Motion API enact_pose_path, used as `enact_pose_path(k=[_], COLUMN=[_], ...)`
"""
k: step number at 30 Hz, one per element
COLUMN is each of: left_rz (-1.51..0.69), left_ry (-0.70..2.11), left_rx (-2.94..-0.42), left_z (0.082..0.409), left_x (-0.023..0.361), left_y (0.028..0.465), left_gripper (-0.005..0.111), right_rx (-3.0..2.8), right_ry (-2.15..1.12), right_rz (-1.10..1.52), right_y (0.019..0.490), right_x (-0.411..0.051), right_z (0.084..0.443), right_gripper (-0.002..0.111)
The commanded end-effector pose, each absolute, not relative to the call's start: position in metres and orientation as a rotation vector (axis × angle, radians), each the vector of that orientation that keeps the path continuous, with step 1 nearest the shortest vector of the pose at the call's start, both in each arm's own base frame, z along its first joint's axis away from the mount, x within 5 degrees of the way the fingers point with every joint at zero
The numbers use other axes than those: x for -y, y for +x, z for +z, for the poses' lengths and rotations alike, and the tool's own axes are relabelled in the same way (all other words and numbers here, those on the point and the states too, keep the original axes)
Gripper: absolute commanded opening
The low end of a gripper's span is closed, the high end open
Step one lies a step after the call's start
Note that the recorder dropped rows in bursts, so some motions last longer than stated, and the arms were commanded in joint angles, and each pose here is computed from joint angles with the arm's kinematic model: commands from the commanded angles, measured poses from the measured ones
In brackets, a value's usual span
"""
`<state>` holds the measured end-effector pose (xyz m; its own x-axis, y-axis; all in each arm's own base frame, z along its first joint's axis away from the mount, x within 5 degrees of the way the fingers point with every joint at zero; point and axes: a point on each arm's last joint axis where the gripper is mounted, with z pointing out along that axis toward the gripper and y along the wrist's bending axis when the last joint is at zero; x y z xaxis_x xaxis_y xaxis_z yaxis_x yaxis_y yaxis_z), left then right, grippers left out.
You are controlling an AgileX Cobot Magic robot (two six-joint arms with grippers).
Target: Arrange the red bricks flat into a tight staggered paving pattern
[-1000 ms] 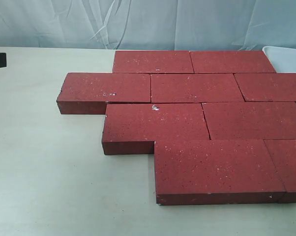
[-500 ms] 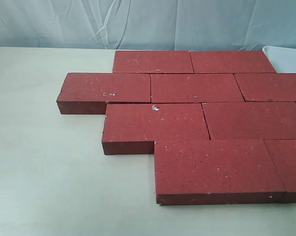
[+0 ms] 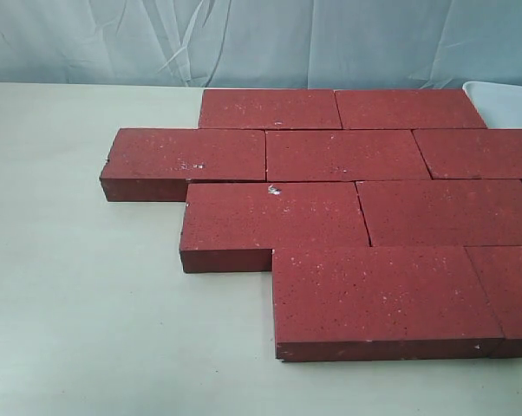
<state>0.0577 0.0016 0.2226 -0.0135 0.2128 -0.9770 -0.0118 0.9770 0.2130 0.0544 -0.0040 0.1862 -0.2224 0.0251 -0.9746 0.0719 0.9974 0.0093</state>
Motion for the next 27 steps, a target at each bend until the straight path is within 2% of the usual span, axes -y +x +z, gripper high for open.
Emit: enact_pose_path(k=[1,13,27], left_rz=[0.139,0.087,0.063], left_ry=[0.117,0.034,0.016], left_rx=[-1.595,-1.712,-1.715], left_z=[0.204,0.193,0.192], left_x=[-0.001,-0.003,-0.002], left_y=[0.056,0.056,0.055], left_gripper=[0.0,0.0,0.0], right_rx=[-1.786,-1.786,-1.786], right_ry=[0.078,0.078,0.079], right_rz=[-0.042,-0.042,-0.04], right_y=[0.054,0.054,0.054], right_x=[0.004,0.004,0.004], right_z=[0.186,0.186,0.186], right_gripper=[-0.001,-0.001,-0.001])
